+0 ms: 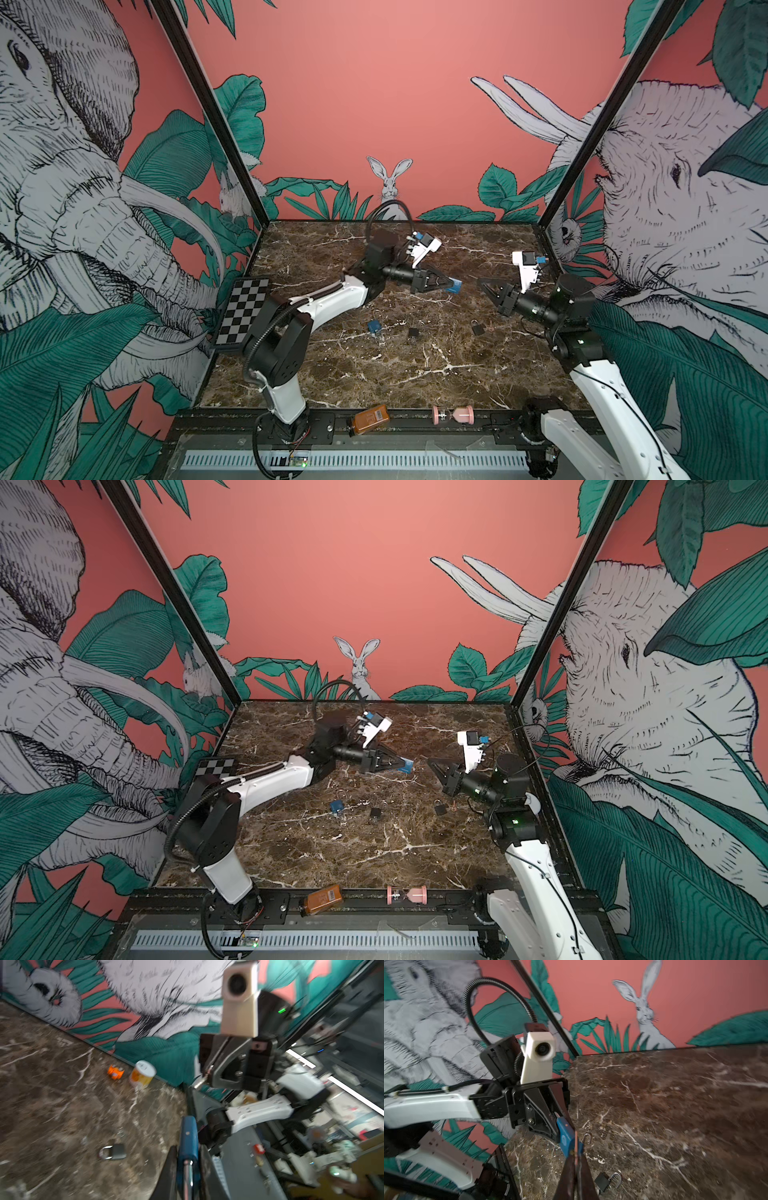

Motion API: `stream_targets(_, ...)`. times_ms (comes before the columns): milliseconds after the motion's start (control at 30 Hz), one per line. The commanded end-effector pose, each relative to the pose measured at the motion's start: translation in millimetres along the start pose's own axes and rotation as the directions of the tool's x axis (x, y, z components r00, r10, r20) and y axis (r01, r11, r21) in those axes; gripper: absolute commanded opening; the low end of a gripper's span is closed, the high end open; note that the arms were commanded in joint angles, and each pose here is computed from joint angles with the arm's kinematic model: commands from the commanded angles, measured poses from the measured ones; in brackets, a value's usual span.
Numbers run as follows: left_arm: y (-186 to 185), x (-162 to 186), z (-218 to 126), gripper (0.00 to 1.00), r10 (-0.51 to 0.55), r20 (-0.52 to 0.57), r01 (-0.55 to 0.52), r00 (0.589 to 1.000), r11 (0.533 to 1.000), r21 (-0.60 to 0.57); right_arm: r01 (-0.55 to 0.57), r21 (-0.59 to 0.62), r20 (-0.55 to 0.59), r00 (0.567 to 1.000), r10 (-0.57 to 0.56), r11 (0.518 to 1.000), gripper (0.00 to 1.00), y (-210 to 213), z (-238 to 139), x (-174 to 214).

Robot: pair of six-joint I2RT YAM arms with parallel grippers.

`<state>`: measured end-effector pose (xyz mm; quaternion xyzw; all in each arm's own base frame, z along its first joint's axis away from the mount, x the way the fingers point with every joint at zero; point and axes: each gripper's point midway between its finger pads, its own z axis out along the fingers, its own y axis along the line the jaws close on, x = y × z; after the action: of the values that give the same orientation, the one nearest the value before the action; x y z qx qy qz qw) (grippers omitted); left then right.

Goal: Lock with the key

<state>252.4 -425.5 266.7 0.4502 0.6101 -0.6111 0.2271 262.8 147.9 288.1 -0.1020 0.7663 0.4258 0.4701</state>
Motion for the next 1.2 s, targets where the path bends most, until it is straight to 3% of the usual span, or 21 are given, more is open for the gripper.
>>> stream_targets(0, 16, 102, 12, 0.00, -0.116, -0.376, 0.099, 0.920, 0.993, -0.063, -0.196, 0.248, -0.015, 0.978, 0.207, 0.949, 0.00, -58, 4, 39)
stream_targets(100, 37, 117, 23, 0.00, -0.140, -0.426, 0.123, 0.894, 0.990, -0.068, -0.259, 0.327, 0.022, 0.963, 0.267, 0.909, 0.00, -79, 7, 68)
stream_targets(267, 60, 150, 32, 0.00, -0.187, -0.558, 0.165, 0.808, 0.982, -0.090, -0.337, 0.412, 0.084, 0.939, 0.333, 0.847, 0.00, -103, 11, 103)
stream_targets(433, 73, 173, 42, 0.00, -0.194, -0.633, 0.179, 0.750, 0.980, -0.088, -0.360, 0.505, 0.110, 0.928, 0.355, 0.785, 0.00, -125, 17, 134)
stream_targets(900, 97, 196, 49, 0.00, -0.210, -0.699, 0.182, 0.683, 0.977, -0.116, -0.348, 0.508, 0.100, 0.932, 0.347, 0.788, 0.00, -132, 45, 159)
stream_targets(1167, 116, 202, 53, 0.00, -0.199, -0.713, 0.126, 0.672, 0.980, -0.155, -0.326, 0.539, 0.070, 0.936, 0.345, 0.777, 0.00, -137, 49, 180)
